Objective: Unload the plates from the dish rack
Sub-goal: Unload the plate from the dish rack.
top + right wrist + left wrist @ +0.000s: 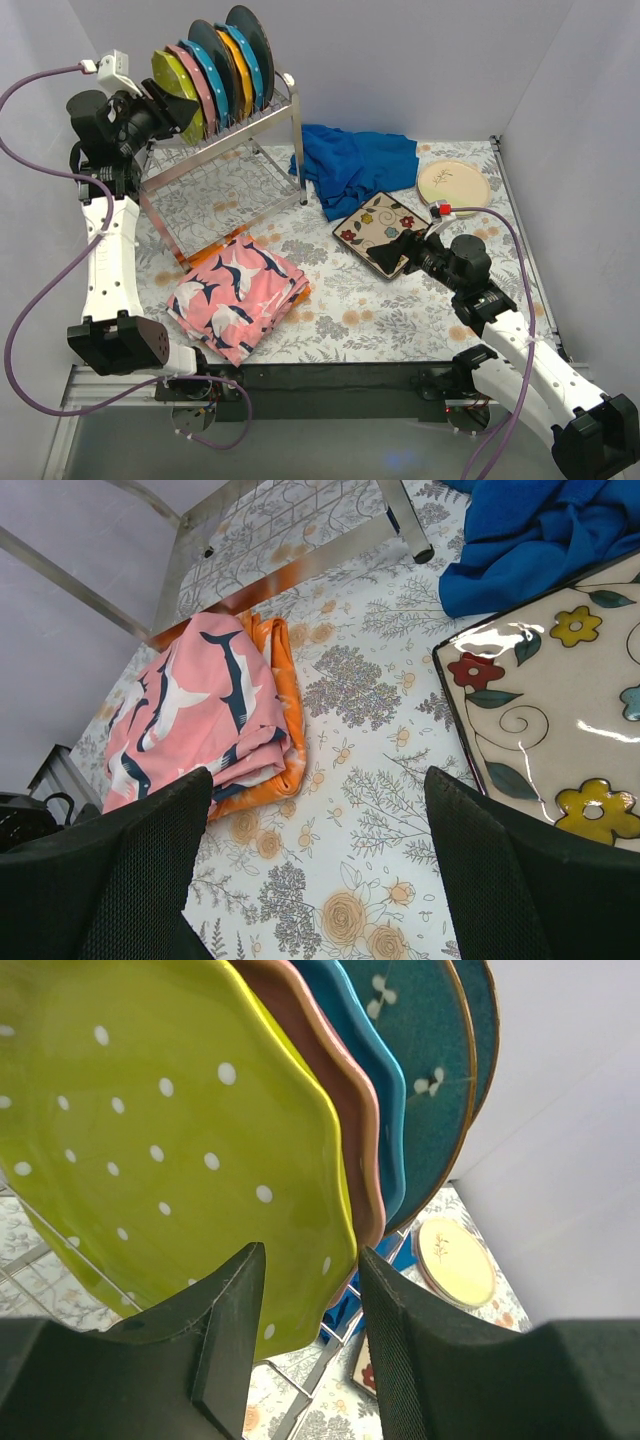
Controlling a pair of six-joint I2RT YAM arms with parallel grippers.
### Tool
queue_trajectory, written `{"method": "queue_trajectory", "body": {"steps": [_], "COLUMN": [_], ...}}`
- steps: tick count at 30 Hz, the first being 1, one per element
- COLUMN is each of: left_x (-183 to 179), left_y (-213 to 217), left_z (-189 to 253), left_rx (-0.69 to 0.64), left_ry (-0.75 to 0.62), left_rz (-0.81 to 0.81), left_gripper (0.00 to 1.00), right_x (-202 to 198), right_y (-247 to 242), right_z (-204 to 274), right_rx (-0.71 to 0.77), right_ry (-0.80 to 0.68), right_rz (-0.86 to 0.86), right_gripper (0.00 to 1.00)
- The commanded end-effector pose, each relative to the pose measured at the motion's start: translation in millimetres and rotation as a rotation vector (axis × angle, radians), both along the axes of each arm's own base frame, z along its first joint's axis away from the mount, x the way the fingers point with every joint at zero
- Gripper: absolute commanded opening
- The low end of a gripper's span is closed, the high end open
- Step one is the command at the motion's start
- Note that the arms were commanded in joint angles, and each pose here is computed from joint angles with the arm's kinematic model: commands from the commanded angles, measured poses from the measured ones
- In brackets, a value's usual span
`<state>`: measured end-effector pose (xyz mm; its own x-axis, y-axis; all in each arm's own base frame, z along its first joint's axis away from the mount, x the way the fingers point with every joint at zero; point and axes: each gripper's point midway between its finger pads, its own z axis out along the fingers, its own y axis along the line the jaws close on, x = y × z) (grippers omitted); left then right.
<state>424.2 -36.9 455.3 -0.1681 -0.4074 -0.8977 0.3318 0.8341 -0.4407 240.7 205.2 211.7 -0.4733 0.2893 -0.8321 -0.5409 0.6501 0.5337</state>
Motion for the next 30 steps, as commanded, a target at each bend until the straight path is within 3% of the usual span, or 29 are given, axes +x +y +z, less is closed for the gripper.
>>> {"method": "queue_trajectory", "body": {"steps": [1,12,30], "left_x": [-2,10,17], "left_y": [-7,6,7], "left_z": [20,32,44], "left_rx": [0.023,0.042,-0.017], "left_ry": [-0.091,-0.137,-0.146], "left_rz": [-0.059,0.016,-0.021], "left_gripper": [0.40,0.38,0.36], "right_x": [1,1,1], "right_y": [4,4,5], "right_z": [12,15,18], "right_rx": [0.013,0.007,-0.003], "right_ry": [-0.062,-0.080,-0.102], "right_rz": [0.017,0.011,0.008], "right_gripper": [0.90,0.90,0.89]}}
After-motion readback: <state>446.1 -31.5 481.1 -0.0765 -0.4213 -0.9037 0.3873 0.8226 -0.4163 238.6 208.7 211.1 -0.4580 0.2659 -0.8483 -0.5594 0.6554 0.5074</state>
